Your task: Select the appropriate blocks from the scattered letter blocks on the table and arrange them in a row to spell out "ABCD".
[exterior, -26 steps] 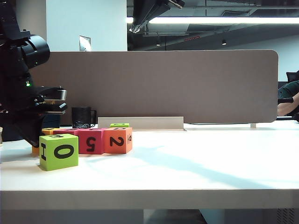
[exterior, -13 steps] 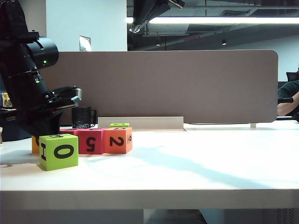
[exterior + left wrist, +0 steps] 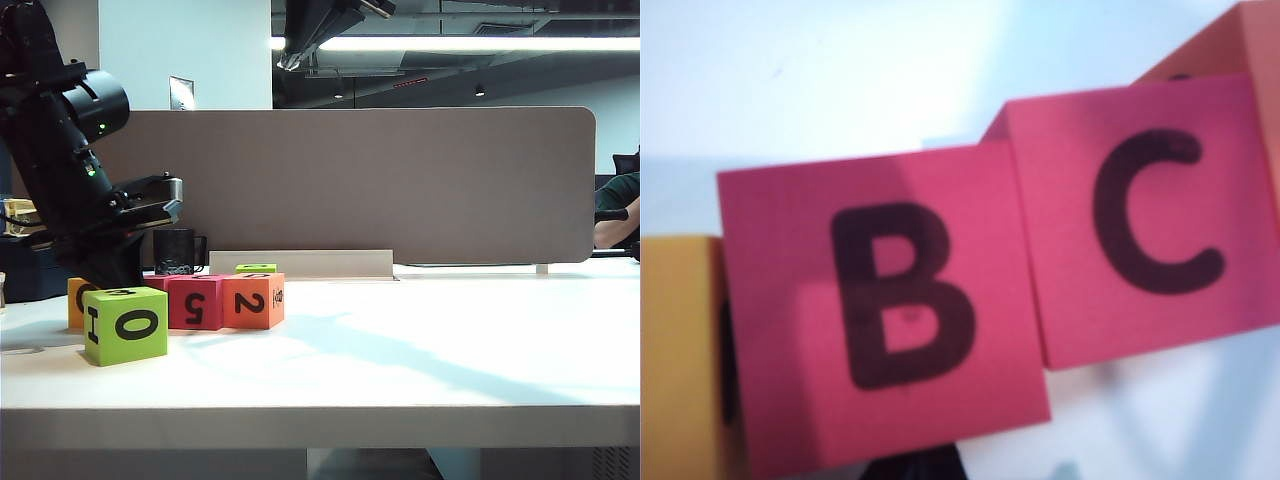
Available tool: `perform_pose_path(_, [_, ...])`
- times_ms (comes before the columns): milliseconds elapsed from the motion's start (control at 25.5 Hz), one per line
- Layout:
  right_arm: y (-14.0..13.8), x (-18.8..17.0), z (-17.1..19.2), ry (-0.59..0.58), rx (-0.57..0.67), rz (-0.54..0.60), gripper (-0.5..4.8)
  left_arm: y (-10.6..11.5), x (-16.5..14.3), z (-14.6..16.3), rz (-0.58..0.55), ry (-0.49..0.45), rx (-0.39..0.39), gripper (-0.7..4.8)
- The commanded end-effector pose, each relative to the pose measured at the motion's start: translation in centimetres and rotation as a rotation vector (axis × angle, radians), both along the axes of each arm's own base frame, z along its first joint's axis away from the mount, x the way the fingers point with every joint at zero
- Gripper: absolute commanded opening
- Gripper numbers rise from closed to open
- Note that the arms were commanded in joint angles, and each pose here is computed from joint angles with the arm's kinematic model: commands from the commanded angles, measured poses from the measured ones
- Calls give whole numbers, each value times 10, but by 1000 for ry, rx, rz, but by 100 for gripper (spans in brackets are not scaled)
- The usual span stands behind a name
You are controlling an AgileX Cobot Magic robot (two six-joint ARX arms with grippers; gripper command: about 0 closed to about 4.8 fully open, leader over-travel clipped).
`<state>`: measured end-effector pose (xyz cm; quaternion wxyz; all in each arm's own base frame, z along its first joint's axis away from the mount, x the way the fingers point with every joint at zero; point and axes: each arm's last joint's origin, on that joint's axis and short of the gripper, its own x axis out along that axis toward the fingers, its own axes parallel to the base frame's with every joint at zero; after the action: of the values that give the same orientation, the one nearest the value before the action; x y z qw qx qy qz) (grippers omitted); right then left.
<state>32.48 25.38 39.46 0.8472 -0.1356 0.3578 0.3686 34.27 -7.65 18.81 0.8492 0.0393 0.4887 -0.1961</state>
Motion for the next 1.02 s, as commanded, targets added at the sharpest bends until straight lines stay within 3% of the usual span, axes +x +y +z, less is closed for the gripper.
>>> perform_pose_path(39, [0,0,3,-16,15,1,-1,-1,1,-2,10,8,-14,-6])
perform_pose_path(431, [0,0,3,-17,15,1,-1,-11,-8,2,-75,90,-114,-6])
perform_pose_path(667, [1,0,3,-16,15,1,-2,-28,-9,4,-124,44,-105,-6])
perform_pose_path(745, [1,0,3,-16,14,1,-1,-34,-8,5,-119,2,-67,-6])
perform_pose_path(1019, [0,0,3,-16,14,1,-1,-35,-4,7,-98,-59,-41,-6])
